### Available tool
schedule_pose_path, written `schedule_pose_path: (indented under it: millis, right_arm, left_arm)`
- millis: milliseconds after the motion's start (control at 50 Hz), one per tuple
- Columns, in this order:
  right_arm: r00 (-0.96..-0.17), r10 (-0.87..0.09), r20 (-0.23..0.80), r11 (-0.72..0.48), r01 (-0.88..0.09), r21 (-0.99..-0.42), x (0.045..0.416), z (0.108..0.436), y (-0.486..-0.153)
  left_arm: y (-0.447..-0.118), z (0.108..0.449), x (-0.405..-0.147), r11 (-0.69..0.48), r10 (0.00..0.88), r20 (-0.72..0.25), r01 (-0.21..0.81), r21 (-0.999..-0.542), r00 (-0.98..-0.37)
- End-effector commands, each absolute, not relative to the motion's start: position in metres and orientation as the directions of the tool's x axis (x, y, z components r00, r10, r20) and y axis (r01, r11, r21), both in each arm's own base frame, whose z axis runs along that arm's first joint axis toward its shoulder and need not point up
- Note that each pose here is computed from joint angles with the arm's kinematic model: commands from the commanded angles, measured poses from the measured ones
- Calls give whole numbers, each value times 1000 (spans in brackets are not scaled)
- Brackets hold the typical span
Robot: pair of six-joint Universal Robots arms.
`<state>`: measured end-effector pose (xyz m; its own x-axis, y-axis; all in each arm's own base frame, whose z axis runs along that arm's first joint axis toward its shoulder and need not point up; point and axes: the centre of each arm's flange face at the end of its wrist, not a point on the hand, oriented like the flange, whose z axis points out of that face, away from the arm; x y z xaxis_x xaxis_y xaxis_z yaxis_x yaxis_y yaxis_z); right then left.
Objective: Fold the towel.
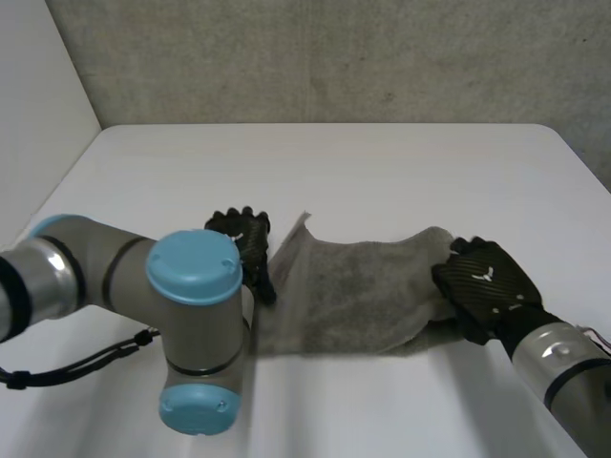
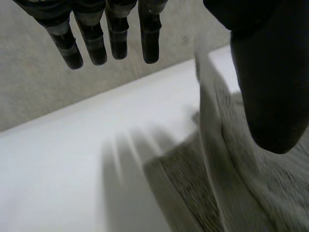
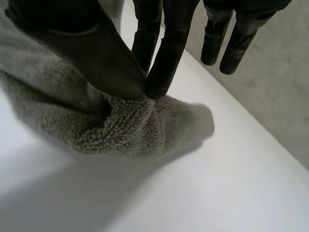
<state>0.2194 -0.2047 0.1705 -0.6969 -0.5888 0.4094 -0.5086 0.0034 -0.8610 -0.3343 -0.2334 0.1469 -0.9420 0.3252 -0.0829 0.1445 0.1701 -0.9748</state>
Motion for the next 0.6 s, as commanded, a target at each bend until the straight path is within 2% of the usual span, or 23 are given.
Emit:
schedule_pose_path:
  millis: [20, 240, 320, 360, 380, 420, 480, 520, 600]
  right_arm:
    - [-649, -617, 445, -40, -539, -841, 235, 178, -194]
    - [-646, -608, 461, -82, -526, -846, 239, 187, -199]
    - [-634, -611, 474, -136, -506, -852, 249, 199, -201]
    - [-595, -632, 497, -216, -480, -850, 270, 211, -197]
    - [-595, -632, 497, -217, -480, -850, 270, 211, -197]
    - [-526, -673, 520, -278, -472, -837, 295, 210, -190]
    - [-488, -691, 534, -314, -463, -829, 310, 210, -185]
    - [-414, -726, 548, -370, -436, -820, 337, 205, -175]
    - [-353, -761, 544, -395, -412, -821, 361, 195, -166]
  left_arm:
    - [-262, 160, -308, 162, 233, -85, 125, -979, -969]
    - [-261, 146, -293, 216, 208, -95, 140, -966, -974]
    - [-262, 158, -287, 200, 192, -81, 120, -972, -978]
    - [-265, 171, -277, 179, 167, -69, 99, -979, -983]
    - [-265, 171, -277, 179, 167, -69, 99, -979, -984]
    - [-266, 177, -272, 169, 158, -62, 88, -982, -985]
    - [-268, 189, -264, 145, 136, -50, 70, -987, -989]
    - [-272, 199, -252, 127, 100, -40, 52, -990, -994]
    - [-277, 207, -236, 114, 54, -24, 30, -993, -998]
